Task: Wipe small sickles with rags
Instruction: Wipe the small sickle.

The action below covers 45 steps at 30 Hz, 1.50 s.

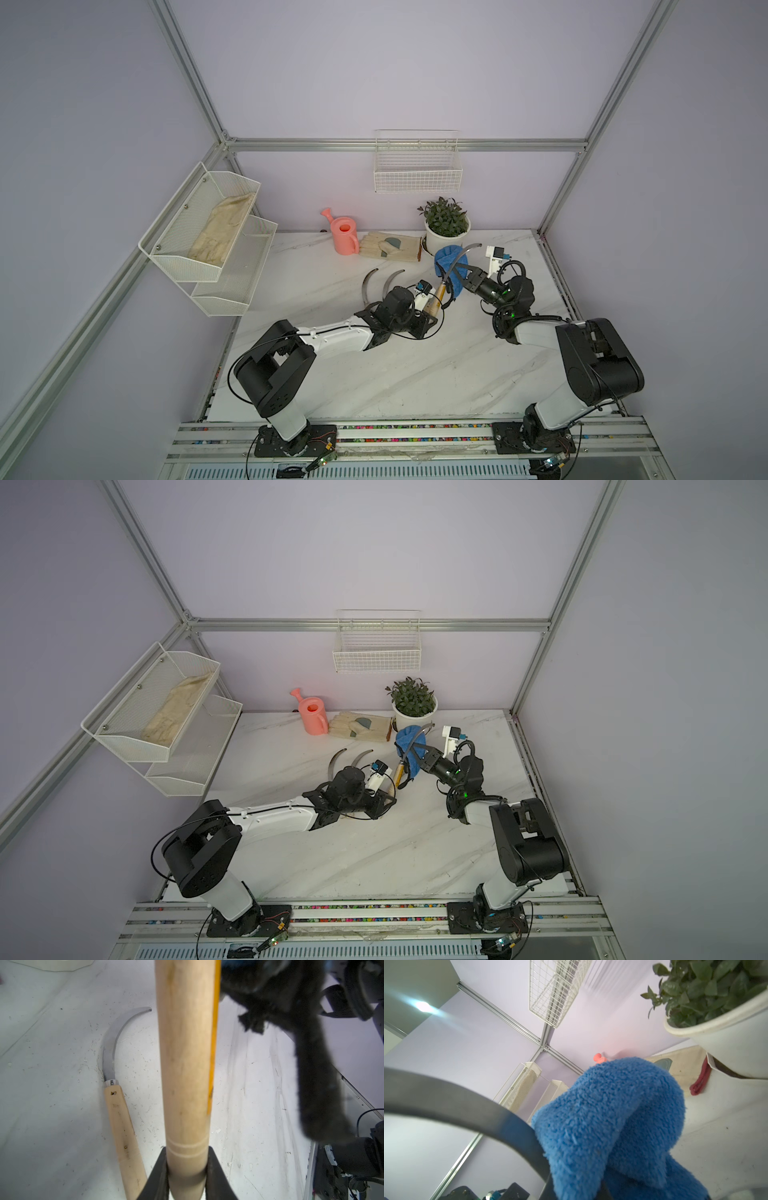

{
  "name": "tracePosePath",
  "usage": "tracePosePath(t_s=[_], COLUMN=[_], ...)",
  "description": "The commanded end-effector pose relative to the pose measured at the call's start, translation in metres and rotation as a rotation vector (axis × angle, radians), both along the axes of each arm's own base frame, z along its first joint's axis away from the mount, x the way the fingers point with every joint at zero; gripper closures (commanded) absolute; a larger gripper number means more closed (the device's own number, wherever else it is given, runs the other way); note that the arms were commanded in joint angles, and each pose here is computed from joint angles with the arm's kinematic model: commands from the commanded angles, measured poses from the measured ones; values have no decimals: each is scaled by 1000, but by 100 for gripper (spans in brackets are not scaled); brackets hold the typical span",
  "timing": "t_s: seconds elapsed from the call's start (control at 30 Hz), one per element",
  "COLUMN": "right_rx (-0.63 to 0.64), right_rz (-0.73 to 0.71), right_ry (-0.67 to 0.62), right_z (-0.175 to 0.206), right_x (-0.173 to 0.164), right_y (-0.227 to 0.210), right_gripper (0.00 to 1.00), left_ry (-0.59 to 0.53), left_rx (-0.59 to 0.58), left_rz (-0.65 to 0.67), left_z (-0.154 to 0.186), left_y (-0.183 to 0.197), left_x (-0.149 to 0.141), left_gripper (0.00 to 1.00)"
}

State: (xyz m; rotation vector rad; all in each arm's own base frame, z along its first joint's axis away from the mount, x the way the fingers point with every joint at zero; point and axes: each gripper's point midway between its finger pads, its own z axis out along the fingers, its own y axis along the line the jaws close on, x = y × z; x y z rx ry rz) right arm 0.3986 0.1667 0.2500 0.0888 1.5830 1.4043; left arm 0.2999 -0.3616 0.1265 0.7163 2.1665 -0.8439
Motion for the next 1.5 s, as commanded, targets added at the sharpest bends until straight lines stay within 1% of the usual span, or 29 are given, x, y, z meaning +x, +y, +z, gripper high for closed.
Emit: tracePosePath(t_s=[0.0,0.17,0.27,0.33,0.47,0.6,0.83,0.97,1.03,1.1,1.17,1.23,1.3,1.33,1.4,1.47], right_rx=[43,74,56,44,28,11,-17,-27,-48,-64,-86,-128,-179,-183,-185,-206], right_rz=[-21,-48,-65,-69,-51,-34,61,50,14,-65,-187,-351,-525,-570,-669,-723], right_ry=[-166,-217,-215,-206,-166,-108,-54,-44,-32,7,90,141,189,213,209,220], right_z=[68,103,103,93,58,22,-15,-21,-22,-21,-30,-30,-31,-35,-28,-27], right_x=[-4,-9,-14,-16,-22,-19,-25,-27,-27,-26,-23,-27,-42,-50,-69,-83], right_y=[-21,-43,-44,-41,-29,-17,23,24,18,3,-23,-54,-87,-96,-117,-129], right_gripper=[100,100,100,100,100,100,100,100,100,100,100,100,100,100,100,100], left_ry=[-11,-5,-5,-4,-7,-6,-12,-14,-16,-27,-39,-48,-54,-56,-48,-46], left_rx=[-1,5,4,3,2,-7,-12,5,20,38,60,100,143,156,184,208], left_rz=[26,26,25,22,21,14,19,32,41,58,70,99,121,126,120,103], left_z=[-1,-3,-3,-3,0,3,9,9,7,6,3,-2,-9,-12,-22,-28], left_y=[2,3,2,2,1,-1,-2,0,1,4,6,10,9,7,-2,-15], left_x=[8,7,8,7,8,8,10,12,13,15,19,26,35,39,47,52], left_gripper=[100,100,100,100,100,100,100,100,100,100,100,100,100,100,100,100])
